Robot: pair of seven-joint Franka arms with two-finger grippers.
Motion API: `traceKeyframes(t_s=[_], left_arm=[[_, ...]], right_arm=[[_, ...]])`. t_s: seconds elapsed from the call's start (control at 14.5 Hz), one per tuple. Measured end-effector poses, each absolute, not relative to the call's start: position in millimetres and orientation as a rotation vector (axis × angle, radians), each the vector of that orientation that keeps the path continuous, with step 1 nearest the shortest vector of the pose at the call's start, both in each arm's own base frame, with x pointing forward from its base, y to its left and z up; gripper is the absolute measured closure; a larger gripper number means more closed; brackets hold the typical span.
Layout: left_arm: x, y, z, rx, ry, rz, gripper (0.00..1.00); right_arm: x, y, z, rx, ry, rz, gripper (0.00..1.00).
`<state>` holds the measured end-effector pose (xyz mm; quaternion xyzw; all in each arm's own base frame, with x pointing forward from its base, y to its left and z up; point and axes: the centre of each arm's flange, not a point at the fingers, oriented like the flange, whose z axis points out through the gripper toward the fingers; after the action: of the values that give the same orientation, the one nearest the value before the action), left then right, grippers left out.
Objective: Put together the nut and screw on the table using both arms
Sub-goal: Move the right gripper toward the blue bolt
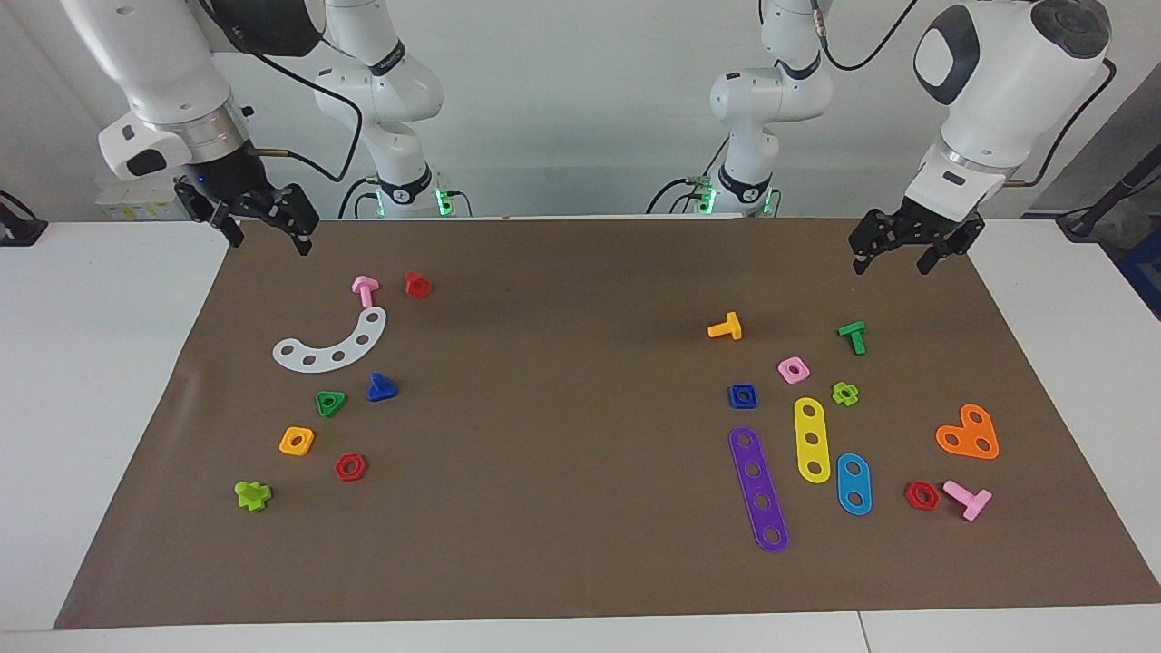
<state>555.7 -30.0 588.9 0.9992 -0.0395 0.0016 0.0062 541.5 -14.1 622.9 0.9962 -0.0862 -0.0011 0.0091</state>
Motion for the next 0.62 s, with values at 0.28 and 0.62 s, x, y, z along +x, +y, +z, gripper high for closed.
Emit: traceKeyframes(t_s=[0.28, 0.62], left_arm=[[555.7, -30.0, 588.9, 3.127, -0.124, 0.005, 0.0], [555.7, -30.0, 588.8, 3.127, -0.124, 0.005, 0.0]], right_arm=[[541.5, -13.7, 623.0, 3.112, -0.268, -0.003, 0.0], [541.6, -13.7, 617.7, 3.112, -0.268, -0.011, 0.0]])
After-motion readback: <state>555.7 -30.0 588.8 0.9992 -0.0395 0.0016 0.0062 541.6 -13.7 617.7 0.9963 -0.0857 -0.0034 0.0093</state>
